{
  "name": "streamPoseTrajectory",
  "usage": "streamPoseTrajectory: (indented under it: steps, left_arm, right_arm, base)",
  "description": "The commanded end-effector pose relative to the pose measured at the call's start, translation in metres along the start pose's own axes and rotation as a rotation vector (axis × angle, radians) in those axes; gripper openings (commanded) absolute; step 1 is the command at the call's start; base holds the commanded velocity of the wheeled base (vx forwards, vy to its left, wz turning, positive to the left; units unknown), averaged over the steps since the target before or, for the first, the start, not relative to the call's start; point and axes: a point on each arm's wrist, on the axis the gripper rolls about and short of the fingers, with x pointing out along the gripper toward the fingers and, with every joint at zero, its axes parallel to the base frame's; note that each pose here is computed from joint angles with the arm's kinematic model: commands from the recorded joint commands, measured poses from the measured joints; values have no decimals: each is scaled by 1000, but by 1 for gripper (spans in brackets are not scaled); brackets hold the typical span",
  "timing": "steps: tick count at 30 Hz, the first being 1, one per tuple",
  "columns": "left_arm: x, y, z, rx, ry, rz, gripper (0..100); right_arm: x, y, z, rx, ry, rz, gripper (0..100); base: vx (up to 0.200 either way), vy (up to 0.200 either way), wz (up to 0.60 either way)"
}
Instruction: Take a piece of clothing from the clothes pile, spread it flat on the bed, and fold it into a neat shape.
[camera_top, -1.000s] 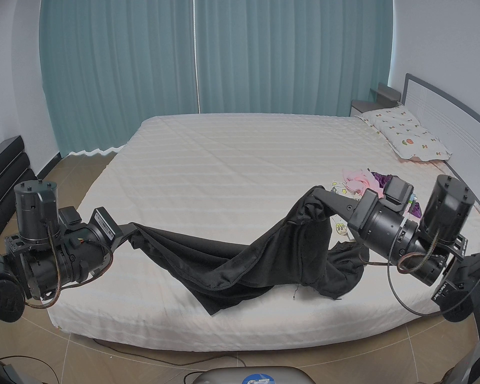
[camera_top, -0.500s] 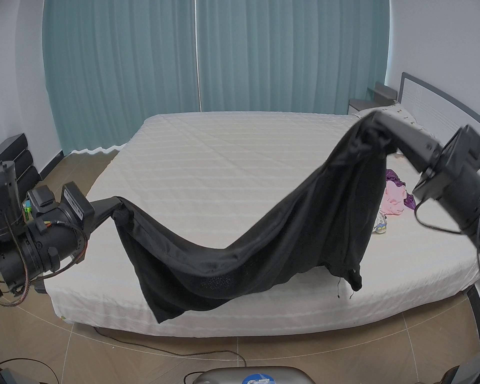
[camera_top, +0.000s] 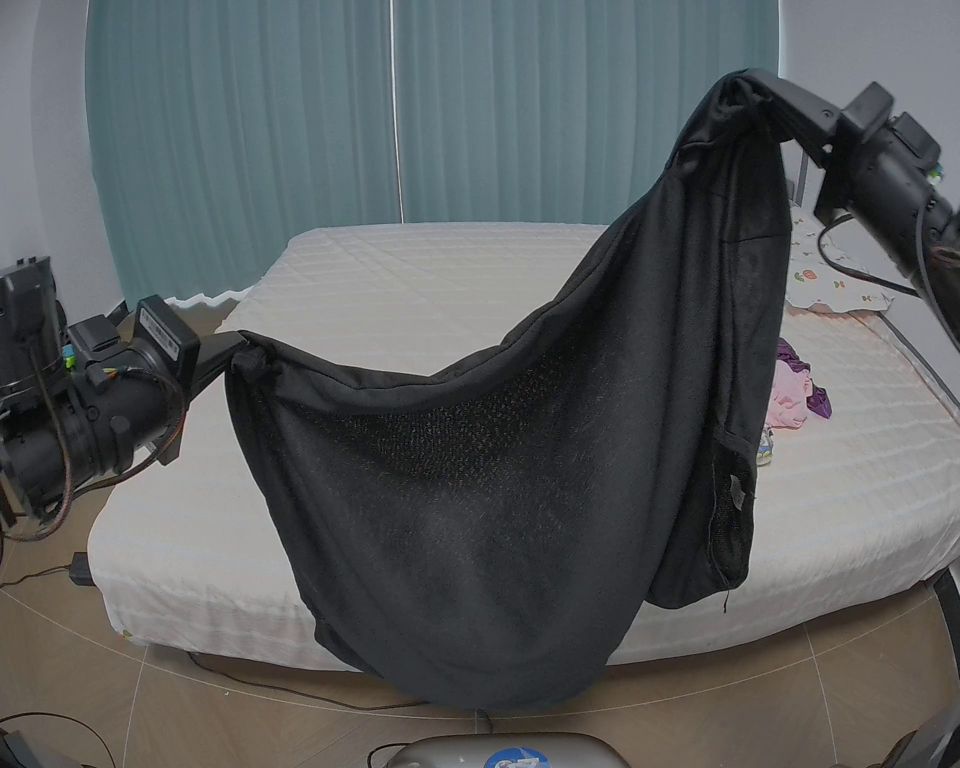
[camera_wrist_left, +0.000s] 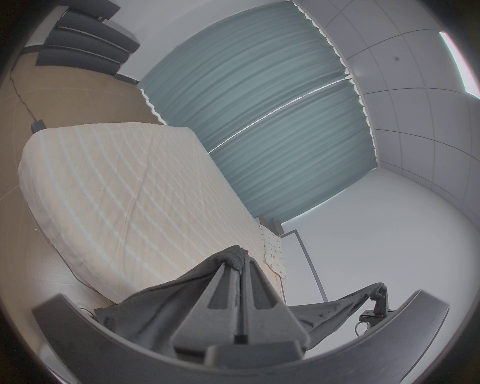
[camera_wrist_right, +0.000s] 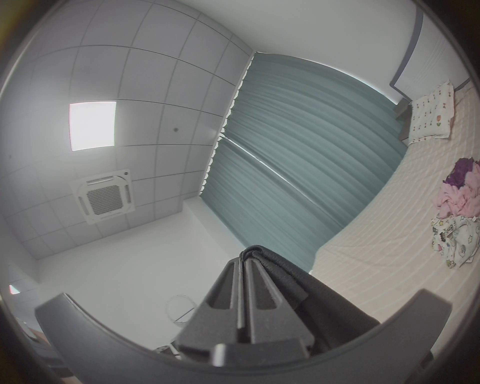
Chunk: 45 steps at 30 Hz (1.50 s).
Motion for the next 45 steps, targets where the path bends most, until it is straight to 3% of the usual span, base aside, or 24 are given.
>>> streamPoseTrajectory:
  steps: [1, 8, 20, 29, 41, 42, 43, 44, 45]
  left_arm:
    - [61, 27, -4, -31, 32, 133, 0]
    - [90, 33, 0, -36, 26, 158, 0]
    - [146, 53, -1, -37, 35, 203, 0]
    - [186, 81, -5, -45, 63, 256, 0]
    - [217, 115, -21, -45, 94, 316, 0]
    - [223, 117, -19, -45, 85, 312, 0]
    - [226, 118, -15, -51, 76, 309, 0]
    - [231, 121, -12, -55, 65, 308, 100]
    - [235, 124, -10, -56, 60, 307, 100]
  right_arm:
    - [45, -90, -26, -11, 45, -180, 0]
    - [59, -118, -28, -25, 28, -208, 0]
    - [64, -160, -63, -39, 98, -283, 0]
    - [63, -202, -97, -33, 133, -362, 0]
    - [60, -249, -134, -32, 144, -444, 0]
    - [61, -255, -137, -34, 143, -452, 100]
    - [62, -257, -138, -35, 142, -453, 100]
    - [62, -263, -141, -34, 145, -460, 100]
    - [61, -270, -146, -34, 153, -476, 100]
  base:
    - [0, 0, 0]
    - [171, 0, 0]
    - [200, 0, 0]
    - [200, 0, 0]
    - [0, 0, 0]
    - [0, 0, 0]
    - [0, 0, 0]
    - [0, 0, 0]
    - [0, 0, 0]
